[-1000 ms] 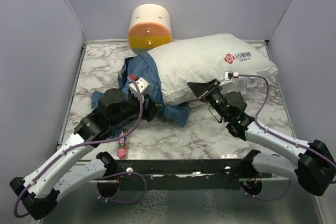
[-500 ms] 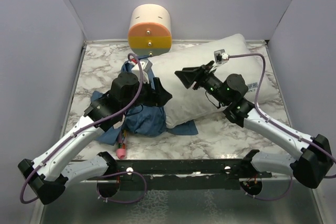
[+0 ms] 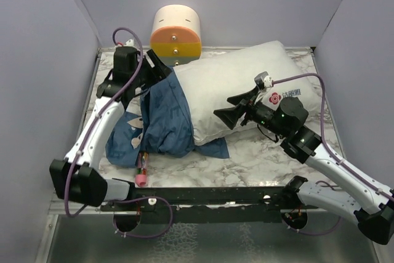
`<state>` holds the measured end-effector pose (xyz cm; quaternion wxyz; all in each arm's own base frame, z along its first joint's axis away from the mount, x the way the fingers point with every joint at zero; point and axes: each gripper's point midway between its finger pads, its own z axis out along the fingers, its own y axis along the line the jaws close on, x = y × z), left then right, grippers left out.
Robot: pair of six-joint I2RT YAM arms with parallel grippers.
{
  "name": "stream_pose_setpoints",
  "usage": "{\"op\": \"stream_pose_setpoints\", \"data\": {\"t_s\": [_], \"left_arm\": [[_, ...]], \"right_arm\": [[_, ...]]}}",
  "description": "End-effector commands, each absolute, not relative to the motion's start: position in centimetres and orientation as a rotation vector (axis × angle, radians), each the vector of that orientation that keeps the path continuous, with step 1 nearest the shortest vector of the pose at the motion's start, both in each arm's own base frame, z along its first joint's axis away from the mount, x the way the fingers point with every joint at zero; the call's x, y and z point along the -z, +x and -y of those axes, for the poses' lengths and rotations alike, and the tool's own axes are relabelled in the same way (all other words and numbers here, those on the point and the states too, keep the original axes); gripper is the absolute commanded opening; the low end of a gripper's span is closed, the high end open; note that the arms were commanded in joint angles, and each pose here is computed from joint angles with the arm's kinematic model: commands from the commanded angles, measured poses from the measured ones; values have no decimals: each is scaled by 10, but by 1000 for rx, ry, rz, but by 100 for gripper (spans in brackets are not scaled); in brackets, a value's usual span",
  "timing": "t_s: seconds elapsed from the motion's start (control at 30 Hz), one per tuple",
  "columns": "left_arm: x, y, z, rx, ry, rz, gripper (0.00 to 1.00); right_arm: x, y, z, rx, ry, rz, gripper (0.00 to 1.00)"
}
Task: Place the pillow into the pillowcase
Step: Stuff the pillow into the pillowcase.
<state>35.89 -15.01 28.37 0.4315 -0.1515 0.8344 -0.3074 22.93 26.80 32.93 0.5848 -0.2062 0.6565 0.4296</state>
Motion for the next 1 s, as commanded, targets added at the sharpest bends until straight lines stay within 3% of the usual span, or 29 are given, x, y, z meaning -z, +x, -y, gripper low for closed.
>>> {"op": "stream_pose_setpoints", "data": {"t_s": [0.0, 0.2, 0.4, 0.43, 0.53, 0.57, 0.7, 0.97], "left_arm": [[-269, 388, 142, 706, -332, -2198, 73], [-228, 413, 153, 739, -355, -2320, 80], [-211, 419, 178, 890, -351, -2355, 78], [-207, 417, 183, 908, -346, -2369, 76], [-197, 411, 198, 979, -308, -2388, 43], [-197, 410, 202, 992, -293, -2381, 39], [-226, 411, 215, 931, -66, -2248, 2], [-307, 379, 240, 654, 431, -1831, 0]], "right_arm": [[-317, 241, -254, -864, -459, -1647, 83], [-319, 259, -261, -806, -464, -1690, 84], [-323, 267, -269, -823, -462, -1680, 84], [-323, 268, -270, -822, -464, -1681, 84], [-327, 273, -270, -809, -458, -1671, 84], [-330, 274, -269, -803, -455, -1664, 84], [-341, 284, -267, -783, -442, -1641, 84], [-370, 328, -241, -722, -383, -1617, 85]]}}
